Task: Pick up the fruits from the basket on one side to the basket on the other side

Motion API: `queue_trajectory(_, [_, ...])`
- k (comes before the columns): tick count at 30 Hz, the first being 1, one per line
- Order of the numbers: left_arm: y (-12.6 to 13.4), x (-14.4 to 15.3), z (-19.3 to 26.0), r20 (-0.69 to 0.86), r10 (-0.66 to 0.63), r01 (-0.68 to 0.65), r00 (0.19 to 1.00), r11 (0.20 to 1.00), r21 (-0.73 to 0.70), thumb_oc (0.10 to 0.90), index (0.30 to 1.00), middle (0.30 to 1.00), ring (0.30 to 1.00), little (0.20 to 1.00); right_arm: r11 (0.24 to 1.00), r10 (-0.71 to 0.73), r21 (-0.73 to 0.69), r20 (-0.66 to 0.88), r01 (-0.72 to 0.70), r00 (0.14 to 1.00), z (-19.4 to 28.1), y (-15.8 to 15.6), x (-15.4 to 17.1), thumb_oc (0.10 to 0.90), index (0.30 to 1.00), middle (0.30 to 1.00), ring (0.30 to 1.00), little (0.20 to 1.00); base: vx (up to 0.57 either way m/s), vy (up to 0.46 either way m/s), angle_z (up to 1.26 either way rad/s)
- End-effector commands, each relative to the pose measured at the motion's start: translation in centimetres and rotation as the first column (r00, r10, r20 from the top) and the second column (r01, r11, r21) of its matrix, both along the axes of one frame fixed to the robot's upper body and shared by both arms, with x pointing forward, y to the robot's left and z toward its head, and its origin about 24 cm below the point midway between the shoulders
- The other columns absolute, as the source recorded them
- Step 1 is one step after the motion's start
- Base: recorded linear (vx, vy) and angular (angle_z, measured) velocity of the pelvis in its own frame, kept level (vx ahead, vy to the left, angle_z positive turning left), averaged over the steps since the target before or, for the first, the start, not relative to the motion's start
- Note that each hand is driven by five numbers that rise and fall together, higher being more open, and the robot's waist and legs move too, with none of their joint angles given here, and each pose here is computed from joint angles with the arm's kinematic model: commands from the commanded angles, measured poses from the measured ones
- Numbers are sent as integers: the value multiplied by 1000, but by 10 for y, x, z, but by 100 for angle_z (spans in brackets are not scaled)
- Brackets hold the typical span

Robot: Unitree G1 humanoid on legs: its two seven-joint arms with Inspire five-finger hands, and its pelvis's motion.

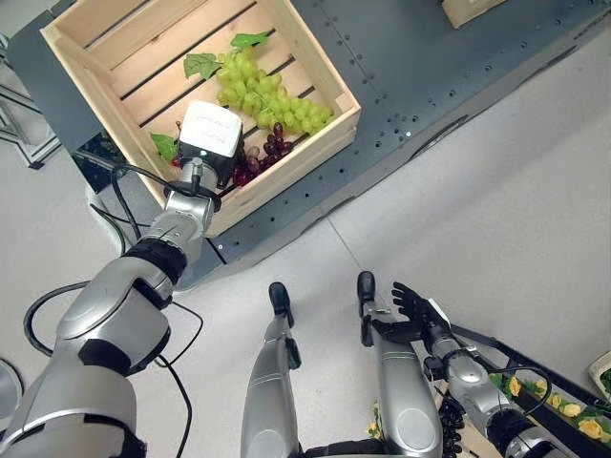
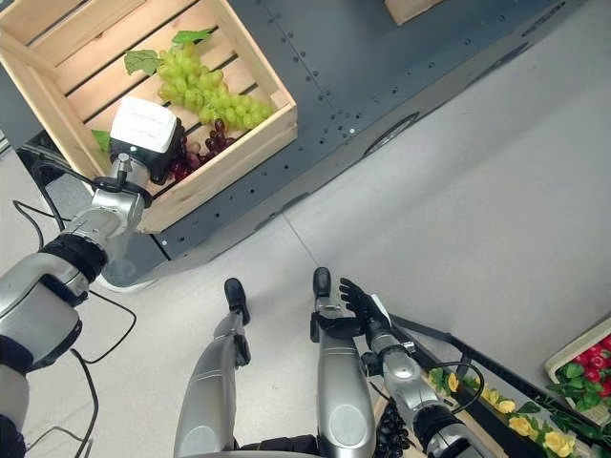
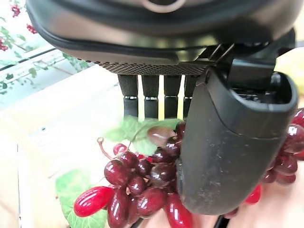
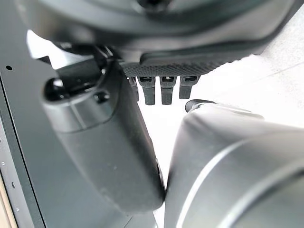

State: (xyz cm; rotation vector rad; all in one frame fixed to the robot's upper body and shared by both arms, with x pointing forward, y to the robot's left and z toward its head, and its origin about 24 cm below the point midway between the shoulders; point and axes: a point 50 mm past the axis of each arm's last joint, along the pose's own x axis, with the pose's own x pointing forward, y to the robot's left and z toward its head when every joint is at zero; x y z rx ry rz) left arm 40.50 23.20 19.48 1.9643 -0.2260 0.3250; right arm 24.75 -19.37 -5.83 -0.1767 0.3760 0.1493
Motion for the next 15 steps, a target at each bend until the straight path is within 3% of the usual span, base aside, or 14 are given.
queue_trajectory(1, [29, -2, 18, 23, 146, -145, 989, 989, -12, 400, 300, 300, 300, 300, 1000, 1, 18, -34, -1, 999, -8, -6, -16, 800, 900, 900, 900, 900, 0, 0, 0])
queue_trajectory(9, [42, -7, 18, 80, 170, -166, 982, 985, -57, 400, 300, 300, 300, 300, 999, -29, 32, -31, 30, 999, -9, -6, -18, 800, 900, 900, 900, 900, 0, 0, 0])
queue_trajectory(15, [46, -17, 39, 322, 71, -51, 944, 996, -70, 400, 300, 300, 300, 300, 991, -110, 80, -16, 111, 994, -10, -12, -22, 800, 900, 900, 900, 900, 0, 0, 0])
